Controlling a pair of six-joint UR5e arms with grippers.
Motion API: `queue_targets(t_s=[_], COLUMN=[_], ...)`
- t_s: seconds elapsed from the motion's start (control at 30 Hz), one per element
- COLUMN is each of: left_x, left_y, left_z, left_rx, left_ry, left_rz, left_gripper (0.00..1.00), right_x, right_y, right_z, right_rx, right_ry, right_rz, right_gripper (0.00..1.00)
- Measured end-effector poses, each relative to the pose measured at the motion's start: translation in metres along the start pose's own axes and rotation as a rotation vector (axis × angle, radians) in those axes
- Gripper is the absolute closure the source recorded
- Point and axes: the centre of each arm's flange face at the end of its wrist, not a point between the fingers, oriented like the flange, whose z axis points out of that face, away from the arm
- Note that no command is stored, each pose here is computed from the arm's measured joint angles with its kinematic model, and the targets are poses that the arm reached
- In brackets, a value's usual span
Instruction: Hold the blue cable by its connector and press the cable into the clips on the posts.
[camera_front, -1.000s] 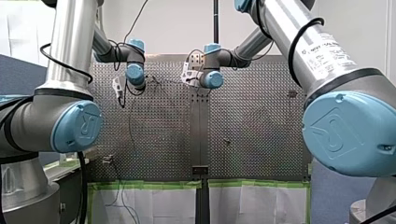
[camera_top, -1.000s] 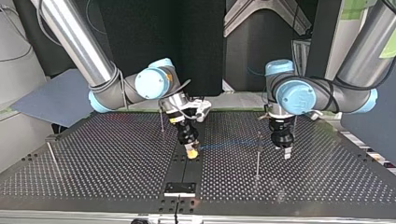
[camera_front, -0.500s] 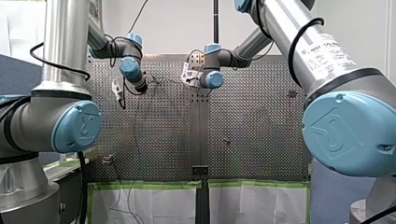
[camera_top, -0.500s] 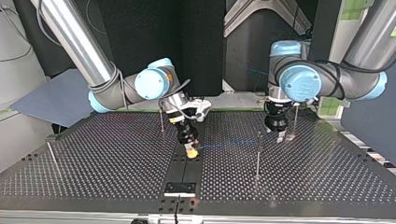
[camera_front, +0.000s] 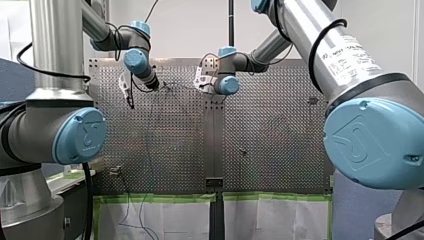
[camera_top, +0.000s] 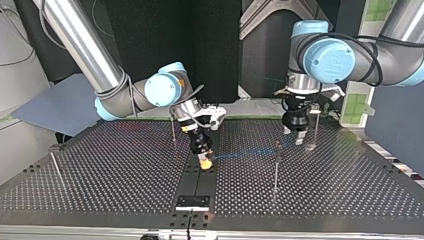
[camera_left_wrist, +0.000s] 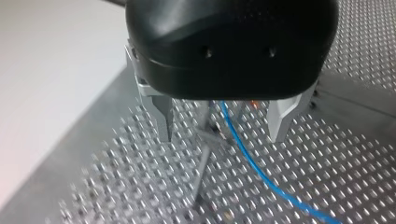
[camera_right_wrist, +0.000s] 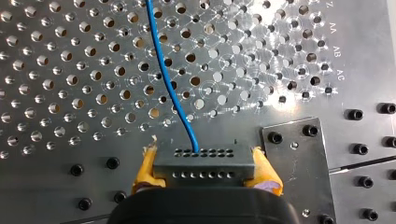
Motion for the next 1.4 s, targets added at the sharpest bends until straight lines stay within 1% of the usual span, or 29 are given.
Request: queue_targets(t_s=[0.13,0.57,1.03,1.13,1.3,1.4], left_x=[-0.002,0.003,0.005,0.005,0.005,0.004], left_y=[-0.007,-0.023,-0.026,-0.027,-0.027,-0.031], left_z=[-0.006,-0.015,-0.017,-0.017,-0.016,-0.016], left_rx=[0.018,0.055,0.063,0.064,0.067,0.077], left_ry=[-0.006,0.006,0.008,0.005,-0.003,-0.016], left_rz=[0.008,0.023,0.027,0.041,0.086,0.112], left_gripper=[0.00,0.00,0.00,0.00,0.00,0.00], right_x=[0.000,-0.001,-0.001,-0.001,-0.001,-0.001], right_y=[0.000,0.000,0.001,0.001,0.002,0.003], right_z=[0.000,-0.001,-0.001,-0.001,-0.002,-0.002], right_rx=[0.000,-0.001,-0.004,-0.004,-0.006,-0.008], right_ry=[-0.002,-0.007,-0.014,-0.015,-0.019,-0.020], right_rz=[0.000,0.000,0.001,0.001,-0.001,-0.002], right_gripper=[1.00,1.00,1.00,1.00,1.00,1.00])
